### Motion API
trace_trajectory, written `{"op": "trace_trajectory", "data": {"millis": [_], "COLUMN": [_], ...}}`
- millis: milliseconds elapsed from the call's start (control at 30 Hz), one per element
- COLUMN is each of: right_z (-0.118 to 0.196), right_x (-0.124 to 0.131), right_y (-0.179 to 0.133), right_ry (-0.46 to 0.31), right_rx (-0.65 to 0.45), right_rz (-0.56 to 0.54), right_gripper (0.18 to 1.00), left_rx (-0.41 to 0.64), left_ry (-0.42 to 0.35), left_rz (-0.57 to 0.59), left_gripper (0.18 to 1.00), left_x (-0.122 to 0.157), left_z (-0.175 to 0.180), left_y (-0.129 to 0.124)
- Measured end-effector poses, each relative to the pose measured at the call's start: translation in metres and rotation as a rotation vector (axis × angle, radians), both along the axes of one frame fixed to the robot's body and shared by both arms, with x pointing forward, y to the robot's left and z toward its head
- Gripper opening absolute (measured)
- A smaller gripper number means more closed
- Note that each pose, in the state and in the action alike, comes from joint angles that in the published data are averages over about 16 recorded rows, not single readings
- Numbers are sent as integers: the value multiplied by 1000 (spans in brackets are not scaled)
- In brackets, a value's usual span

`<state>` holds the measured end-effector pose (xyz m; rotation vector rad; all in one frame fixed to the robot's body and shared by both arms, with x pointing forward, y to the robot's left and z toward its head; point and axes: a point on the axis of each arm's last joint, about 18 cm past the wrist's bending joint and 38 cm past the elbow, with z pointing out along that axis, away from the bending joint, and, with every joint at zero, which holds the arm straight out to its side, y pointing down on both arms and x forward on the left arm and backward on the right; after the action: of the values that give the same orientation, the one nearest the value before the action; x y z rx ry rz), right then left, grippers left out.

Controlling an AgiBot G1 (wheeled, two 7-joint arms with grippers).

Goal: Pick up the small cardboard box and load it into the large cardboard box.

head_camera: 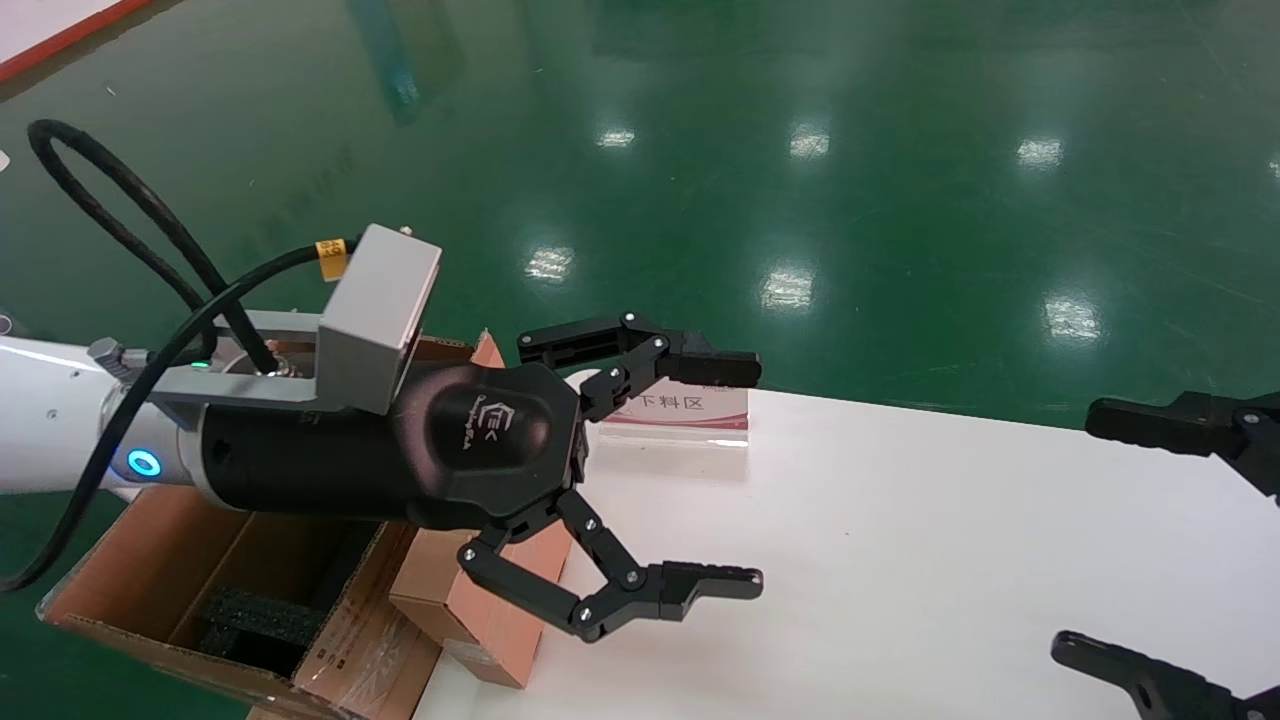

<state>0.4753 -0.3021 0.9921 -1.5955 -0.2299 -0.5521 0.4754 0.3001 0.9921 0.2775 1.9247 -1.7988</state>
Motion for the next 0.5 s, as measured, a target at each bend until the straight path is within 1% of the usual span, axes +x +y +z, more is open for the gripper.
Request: {"op": "trace_trajectory", "data": {"millis": [500], "right_z": [0], "right_x": [0], "right_y": [0], "right_ry": [0], "right_rx": [0], "right_rz": [0], "right_gripper": [1001], "left_rx": [1], "left_ry": [2], "left_rz": [2], "left_gripper": [1001], "left_x": [0], "left_z": [0], "left_y": [0]}}
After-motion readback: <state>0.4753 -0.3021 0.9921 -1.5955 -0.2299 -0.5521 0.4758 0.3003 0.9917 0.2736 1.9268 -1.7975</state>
